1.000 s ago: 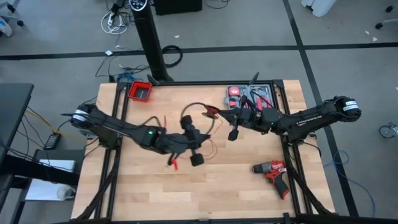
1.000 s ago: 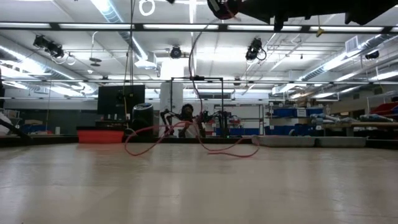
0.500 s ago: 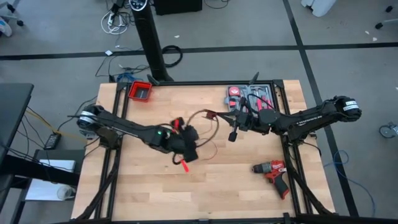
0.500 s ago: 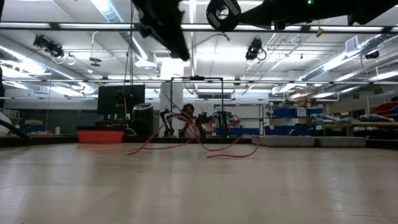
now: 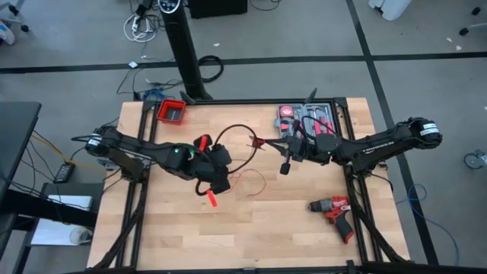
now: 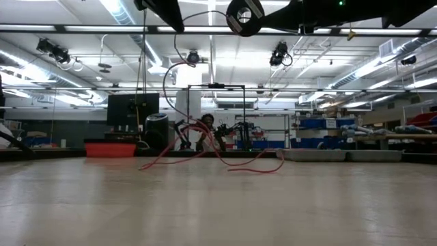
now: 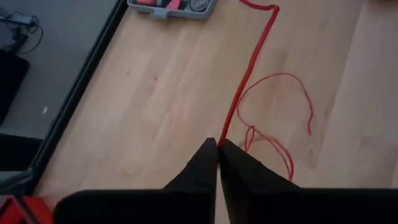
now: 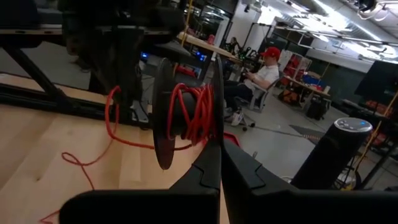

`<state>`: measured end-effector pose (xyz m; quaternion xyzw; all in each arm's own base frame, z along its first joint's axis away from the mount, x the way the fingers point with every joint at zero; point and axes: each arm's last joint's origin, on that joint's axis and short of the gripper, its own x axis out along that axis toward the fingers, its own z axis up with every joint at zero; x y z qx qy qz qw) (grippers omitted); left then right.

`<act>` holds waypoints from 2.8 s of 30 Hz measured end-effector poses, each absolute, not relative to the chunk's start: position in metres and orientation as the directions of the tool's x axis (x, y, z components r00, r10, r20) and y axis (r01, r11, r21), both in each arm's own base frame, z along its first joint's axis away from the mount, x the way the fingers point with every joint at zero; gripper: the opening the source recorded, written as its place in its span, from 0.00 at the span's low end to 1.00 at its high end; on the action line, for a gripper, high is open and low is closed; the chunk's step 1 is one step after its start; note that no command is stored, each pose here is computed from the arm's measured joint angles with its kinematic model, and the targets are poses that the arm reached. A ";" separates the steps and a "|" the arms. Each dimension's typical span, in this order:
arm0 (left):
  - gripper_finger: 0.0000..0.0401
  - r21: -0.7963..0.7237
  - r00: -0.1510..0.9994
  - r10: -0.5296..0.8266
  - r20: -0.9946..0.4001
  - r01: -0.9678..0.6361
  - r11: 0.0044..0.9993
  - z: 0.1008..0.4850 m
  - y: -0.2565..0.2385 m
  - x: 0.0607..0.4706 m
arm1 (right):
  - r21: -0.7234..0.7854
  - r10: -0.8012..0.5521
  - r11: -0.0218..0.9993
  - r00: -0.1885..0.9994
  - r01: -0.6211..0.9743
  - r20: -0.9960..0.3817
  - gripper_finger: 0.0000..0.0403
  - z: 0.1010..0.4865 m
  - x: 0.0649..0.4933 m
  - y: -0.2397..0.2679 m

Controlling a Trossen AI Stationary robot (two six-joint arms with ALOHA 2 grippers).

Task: Coil cords
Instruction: Uncoil the red wire from the black spool

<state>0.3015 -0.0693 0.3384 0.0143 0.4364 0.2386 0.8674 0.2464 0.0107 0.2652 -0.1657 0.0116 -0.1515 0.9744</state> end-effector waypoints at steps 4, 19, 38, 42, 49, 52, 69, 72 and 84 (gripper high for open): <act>0.19 0.278 0.448 0.443 -0.776 -0.388 0.879 0.337 -0.067 0.295 | -0.329 -0.285 0.903 0.958 0.277 0.025 0.00 0.265 0.246 0.011; 0.37 0.179 0.647 0.441 -0.622 -0.431 0.884 0.351 -0.072 0.318 | -0.305 -0.197 0.931 0.980 0.199 0.036 0.00 0.266 0.247 0.014; 0.37 0.291 0.769 0.491 -0.409 -0.400 0.869 0.305 -0.075 0.340 | -0.358 -0.009 0.934 1.000 0.015 0.020 0.00 0.277 0.231 0.018; 0.37 0.282 0.773 0.501 -0.390 -0.418 0.864 0.307 -0.075 0.341 | -0.360 0.036 0.933 0.999 -0.033 0.002 0.00 0.276 0.230 0.019; 0.37 0.278 0.770 0.508 -0.386 -0.427 0.860 0.307 -0.072 0.342 | -0.355 0.041 0.934 0.999 -0.037 0.004 0.00 0.276 0.230 0.019; 0.37 0.278 0.767 0.512 -0.386 -0.433 0.858 0.307 -0.070 0.342 | -0.353 0.042 0.935 0.999 -0.037 0.004 0.00 0.276 0.230 0.019; 0.05 0.279 0.757 0.539 -0.370 -0.463 0.841 0.309 -0.066 0.343 | -0.351 0.085 0.933 0.996 -0.078 0.006 0.00 0.277 0.229 0.020; 0.02 0.278 0.758 0.539 -0.367 -0.463 0.842 0.309 -0.066 0.344 | -0.351 0.085 0.933 0.996 -0.077 0.006 0.00 0.277 0.229 0.020; 0.00 0.275 0.812 0.475 -0.338 -0.398 0.875 0.352 -0.076 0.334 | -0.361 -0.084 0.931 0.994 0.054 -0.066 0.00 0.270 0.230 0.008</act>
